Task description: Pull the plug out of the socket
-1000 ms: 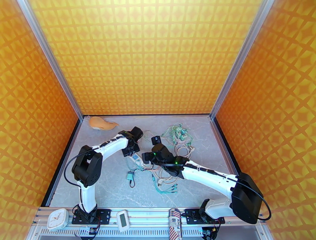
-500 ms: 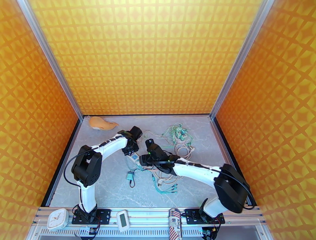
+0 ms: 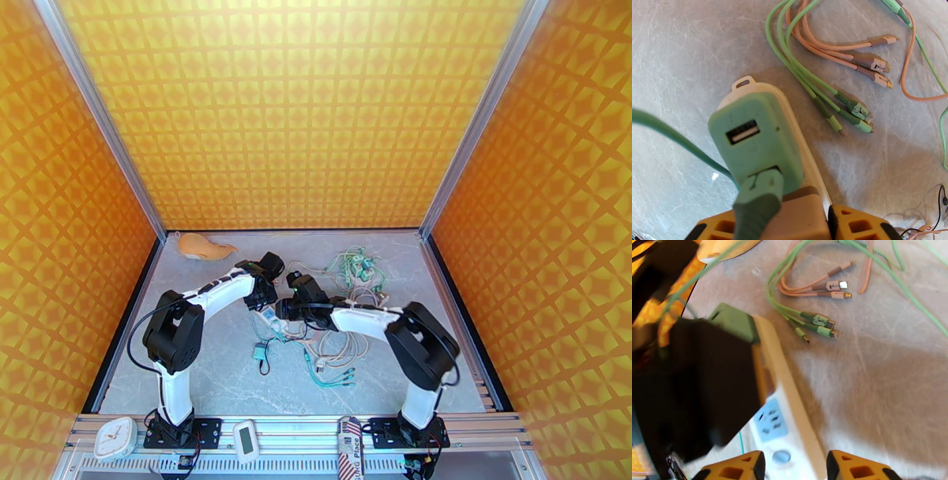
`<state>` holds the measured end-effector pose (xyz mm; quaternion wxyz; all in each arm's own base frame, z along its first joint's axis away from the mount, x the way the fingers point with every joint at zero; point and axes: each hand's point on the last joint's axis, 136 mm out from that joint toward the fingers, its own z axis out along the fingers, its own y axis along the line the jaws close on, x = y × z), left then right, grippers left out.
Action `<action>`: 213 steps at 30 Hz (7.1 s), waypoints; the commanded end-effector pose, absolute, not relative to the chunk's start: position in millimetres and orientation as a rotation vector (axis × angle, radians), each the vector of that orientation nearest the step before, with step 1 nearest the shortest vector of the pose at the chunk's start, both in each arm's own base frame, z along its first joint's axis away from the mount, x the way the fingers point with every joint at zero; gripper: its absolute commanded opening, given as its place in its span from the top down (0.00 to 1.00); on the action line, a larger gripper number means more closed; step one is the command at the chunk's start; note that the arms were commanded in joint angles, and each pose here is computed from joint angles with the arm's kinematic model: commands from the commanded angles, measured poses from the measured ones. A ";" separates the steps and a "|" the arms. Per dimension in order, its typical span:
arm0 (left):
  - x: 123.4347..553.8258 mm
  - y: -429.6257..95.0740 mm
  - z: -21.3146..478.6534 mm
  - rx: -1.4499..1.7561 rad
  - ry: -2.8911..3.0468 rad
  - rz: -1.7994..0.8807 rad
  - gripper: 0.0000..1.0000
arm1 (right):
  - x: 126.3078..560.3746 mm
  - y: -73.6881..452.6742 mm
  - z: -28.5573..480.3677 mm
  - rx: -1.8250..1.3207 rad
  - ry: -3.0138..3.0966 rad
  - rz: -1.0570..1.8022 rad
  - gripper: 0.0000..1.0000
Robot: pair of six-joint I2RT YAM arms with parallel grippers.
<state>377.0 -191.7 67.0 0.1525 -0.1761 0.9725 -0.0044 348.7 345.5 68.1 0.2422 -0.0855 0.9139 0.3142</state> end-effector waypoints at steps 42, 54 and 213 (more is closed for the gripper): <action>367.1 -174.3 165.7 -0.424 2.661 -0.188 0.59 | 354.7 350.2 61.6 -0.201 2.581 0.835 0.59; 356.4 -180.7 152.0 -0.189 2.705 -0.132 0.59 | 354.3 308.9 161.8 -0.196 2.350 0.698 0.28; 385.5 -151.1 91.3 -0.502 2.772 -0.095 0.74 | 339.1 406.2 1.9 -0.287 2.746 0.958 0.72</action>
